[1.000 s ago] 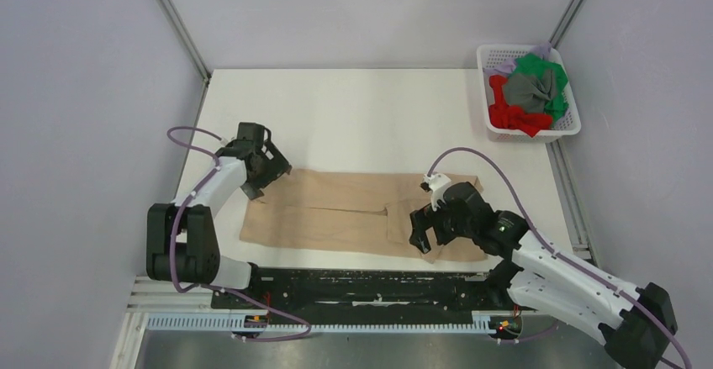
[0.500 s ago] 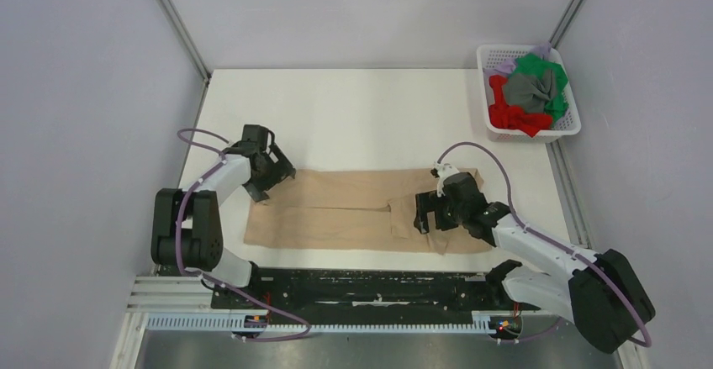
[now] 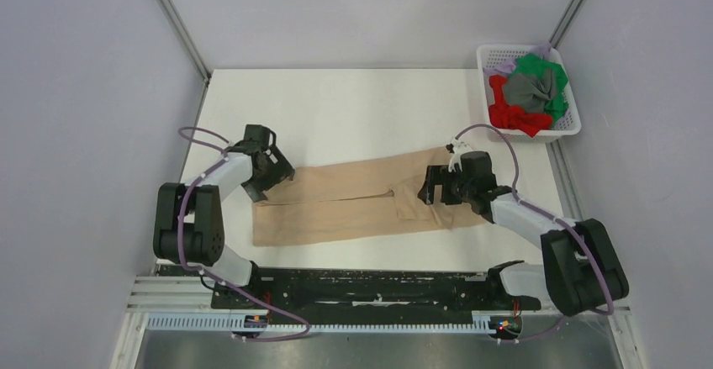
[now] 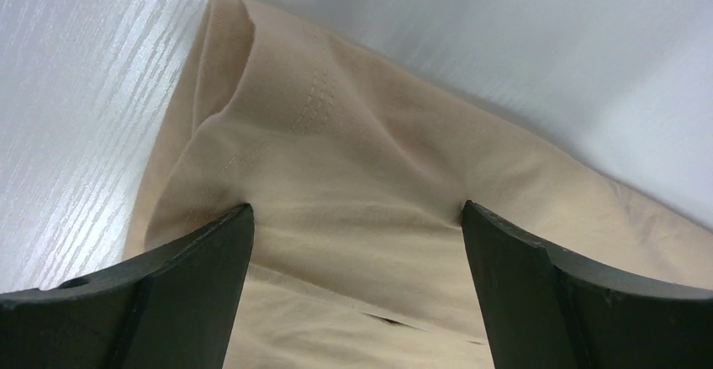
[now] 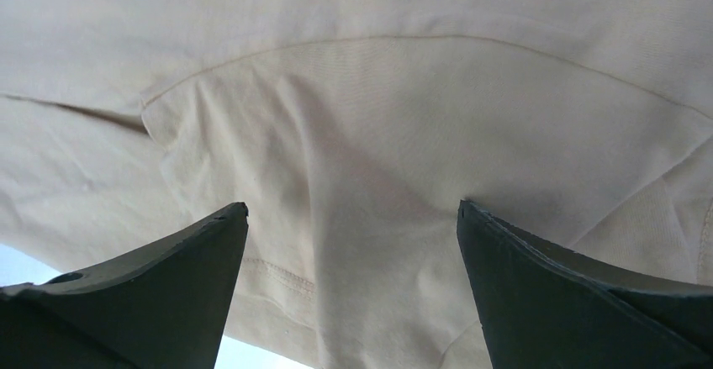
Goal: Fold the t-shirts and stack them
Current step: Rotate the tshirt 90 degrees
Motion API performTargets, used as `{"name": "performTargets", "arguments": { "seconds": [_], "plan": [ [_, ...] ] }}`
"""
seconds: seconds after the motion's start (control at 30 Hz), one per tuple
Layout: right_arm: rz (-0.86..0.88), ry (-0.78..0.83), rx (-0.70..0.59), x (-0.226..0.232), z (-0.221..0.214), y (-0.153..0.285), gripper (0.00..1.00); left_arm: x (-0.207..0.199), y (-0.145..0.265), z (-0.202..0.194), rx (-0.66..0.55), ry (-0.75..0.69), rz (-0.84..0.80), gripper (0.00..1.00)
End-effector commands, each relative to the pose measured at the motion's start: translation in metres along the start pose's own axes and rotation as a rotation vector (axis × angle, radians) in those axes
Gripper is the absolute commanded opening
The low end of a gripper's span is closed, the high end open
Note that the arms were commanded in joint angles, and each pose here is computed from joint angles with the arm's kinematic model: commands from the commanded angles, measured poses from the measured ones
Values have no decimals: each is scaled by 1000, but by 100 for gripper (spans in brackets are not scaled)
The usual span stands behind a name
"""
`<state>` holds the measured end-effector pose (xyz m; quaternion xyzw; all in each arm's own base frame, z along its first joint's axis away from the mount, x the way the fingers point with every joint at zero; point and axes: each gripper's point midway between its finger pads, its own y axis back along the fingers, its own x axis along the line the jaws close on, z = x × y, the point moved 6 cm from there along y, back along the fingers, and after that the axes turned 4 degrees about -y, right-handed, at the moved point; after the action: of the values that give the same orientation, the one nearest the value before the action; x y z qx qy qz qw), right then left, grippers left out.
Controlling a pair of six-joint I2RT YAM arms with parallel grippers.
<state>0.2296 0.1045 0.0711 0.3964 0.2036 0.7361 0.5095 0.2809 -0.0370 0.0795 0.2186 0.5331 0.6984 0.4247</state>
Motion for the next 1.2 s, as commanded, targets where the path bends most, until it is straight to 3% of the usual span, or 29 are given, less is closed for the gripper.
{"name": "performTargets", "arguments": {
  "seconds": [0.0, 0.2, 0.37, 0.63, 0.77, 0.93, 1.17],
  "plan": [
    [-45, -21, -30, -9, 29, -26, 98, 25, 7, -17, -5, 22, 80, 100],
    [-82, -86, -59, -7, 103, -83, 98, 21, 23, -66, -23, 52, -14, 100],
    [-51, -70, 1, -2, 152, -149, 98, 13, 29, -107, 4, 81, -67, 100],
    [64, -85, -38, 22, 218, -252, 98, -25, 46, -141, -27, 93, -287, 100],
    [215, -89, -151, 60, 237, -276, 98, -41, 42, -164, 31, 26, -295, 100],
    [230, -10, -405, 88, 268, -284, 98, -67, 51, -189, 45, -79, -343, 100],
    [294, -5, -480, 109, 274, -298, 98, -92, 60, -221, 69, -164, -418, 100]
  ]
}}
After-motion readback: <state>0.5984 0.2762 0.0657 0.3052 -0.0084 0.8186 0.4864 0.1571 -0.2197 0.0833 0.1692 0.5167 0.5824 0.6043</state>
